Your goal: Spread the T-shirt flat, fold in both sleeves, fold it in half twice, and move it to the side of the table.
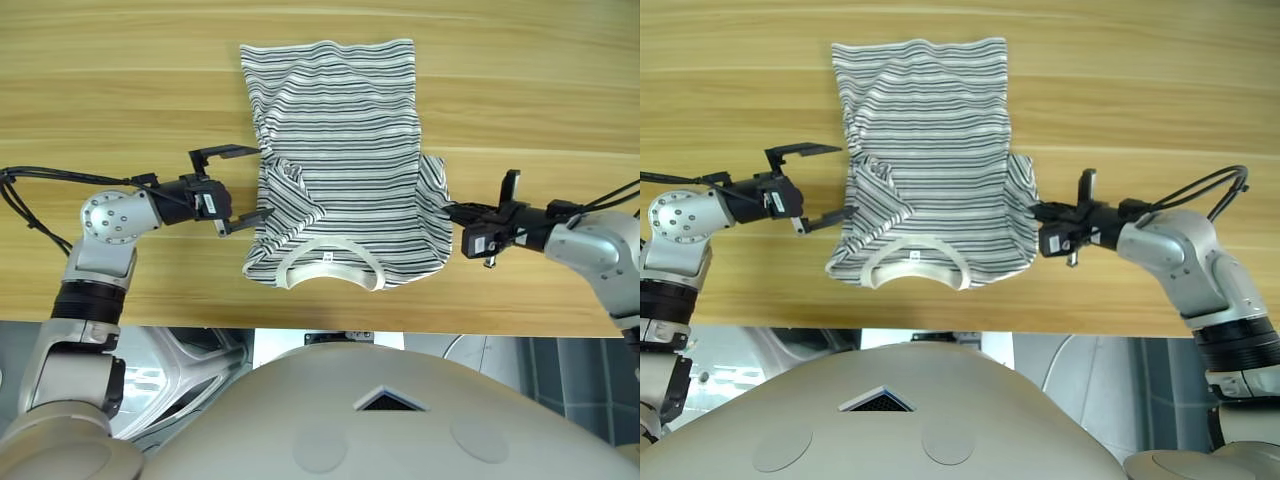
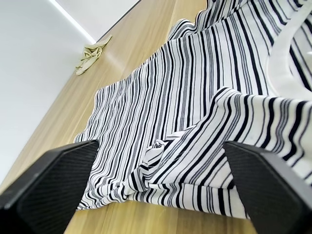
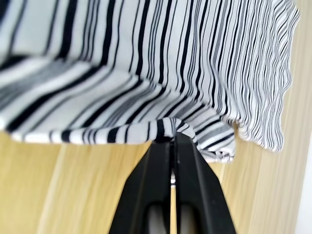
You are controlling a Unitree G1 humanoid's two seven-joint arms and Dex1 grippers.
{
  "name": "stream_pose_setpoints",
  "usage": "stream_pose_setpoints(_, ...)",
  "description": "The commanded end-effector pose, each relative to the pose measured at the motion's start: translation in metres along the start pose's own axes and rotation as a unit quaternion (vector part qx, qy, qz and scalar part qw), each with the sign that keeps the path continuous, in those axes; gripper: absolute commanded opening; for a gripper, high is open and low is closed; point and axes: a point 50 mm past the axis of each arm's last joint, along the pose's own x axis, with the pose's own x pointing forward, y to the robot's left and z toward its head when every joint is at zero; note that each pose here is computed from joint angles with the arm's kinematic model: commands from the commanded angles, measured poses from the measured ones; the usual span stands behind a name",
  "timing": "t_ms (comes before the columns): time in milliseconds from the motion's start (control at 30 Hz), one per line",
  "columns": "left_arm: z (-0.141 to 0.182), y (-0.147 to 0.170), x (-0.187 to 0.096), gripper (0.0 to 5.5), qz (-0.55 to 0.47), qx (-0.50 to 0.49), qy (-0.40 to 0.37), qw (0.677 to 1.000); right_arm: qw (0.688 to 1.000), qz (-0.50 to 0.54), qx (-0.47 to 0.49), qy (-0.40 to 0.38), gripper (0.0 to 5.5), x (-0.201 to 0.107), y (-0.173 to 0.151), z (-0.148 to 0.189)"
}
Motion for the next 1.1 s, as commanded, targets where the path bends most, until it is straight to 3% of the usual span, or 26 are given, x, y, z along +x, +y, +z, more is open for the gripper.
stream_pose_setpoints(33,-0.002,-0.001,0.002,4.76,-0.001,0.000,0.006,1.000,0.999,-0.008,-0.038,-0.007,0.03,0.004,-0.013,0.010)
stream_pose_setpoints(400,-0.004,-0.005,0.002,4.76,-0.001,-0.007,0.009,1.000,0.995,-0.044,-0.086,-0.009,0.03,0.004,-0.035,0.026)
stream_pose_setpoints(800,-0.006,-0.008,0.003,4.76,-0.001,-0.010,0.012,1.000,0.992,0.000,-0.119,-0.040,0.03,0.032,-0.034,0.042)
stream_pose_setpoints(1100,-0.006,-0.011,0.009,4.76,-0.004,-0.012,0.009,1.000,0.991,-0.001,-0.124,-0.054,0.03,0.036,-0.036,0.049)
